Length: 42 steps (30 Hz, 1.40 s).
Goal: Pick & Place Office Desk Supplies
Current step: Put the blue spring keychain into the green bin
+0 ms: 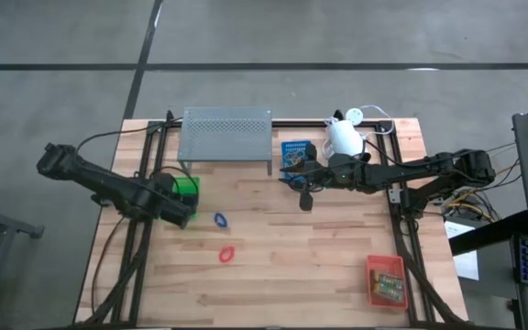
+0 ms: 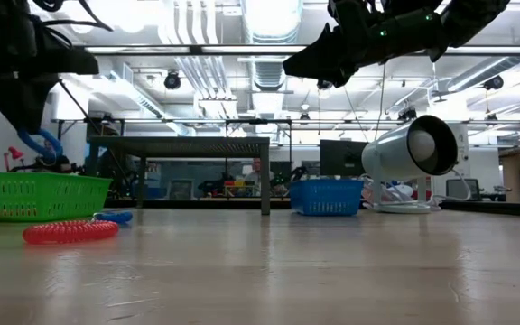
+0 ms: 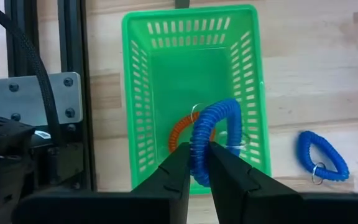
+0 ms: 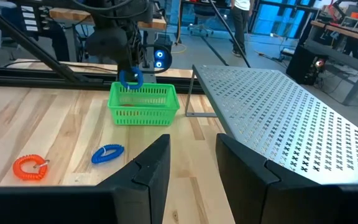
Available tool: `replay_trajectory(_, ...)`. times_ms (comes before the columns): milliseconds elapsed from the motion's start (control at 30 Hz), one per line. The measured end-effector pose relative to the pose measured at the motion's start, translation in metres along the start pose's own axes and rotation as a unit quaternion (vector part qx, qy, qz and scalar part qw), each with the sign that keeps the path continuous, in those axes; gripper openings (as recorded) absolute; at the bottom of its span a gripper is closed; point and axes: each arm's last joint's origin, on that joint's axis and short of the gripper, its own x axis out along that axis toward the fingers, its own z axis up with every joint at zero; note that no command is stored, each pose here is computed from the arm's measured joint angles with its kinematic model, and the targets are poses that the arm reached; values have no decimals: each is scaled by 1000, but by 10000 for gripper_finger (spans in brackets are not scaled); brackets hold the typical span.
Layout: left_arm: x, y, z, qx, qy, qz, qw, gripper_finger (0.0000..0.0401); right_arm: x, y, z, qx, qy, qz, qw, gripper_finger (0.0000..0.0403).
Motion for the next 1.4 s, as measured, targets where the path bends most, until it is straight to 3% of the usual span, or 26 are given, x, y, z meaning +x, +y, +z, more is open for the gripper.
replay_trajectory(300,15,4,1,-4,19,32,999,53,0,0,0,0,0,0,1000,127)
replay_trajectory(900,61,-11,22,38,63,-8,997,53,0,0,0,0,0,0,1000,127)
replay_trajectory(1167,87,-10,21,38,109,4,993,53,0,0,0,0,0,0,1000,127)
replay_trajectory(1400,91,-10,20,42,111,-6,993,53,0,0,0,0,0,0,1000,127)
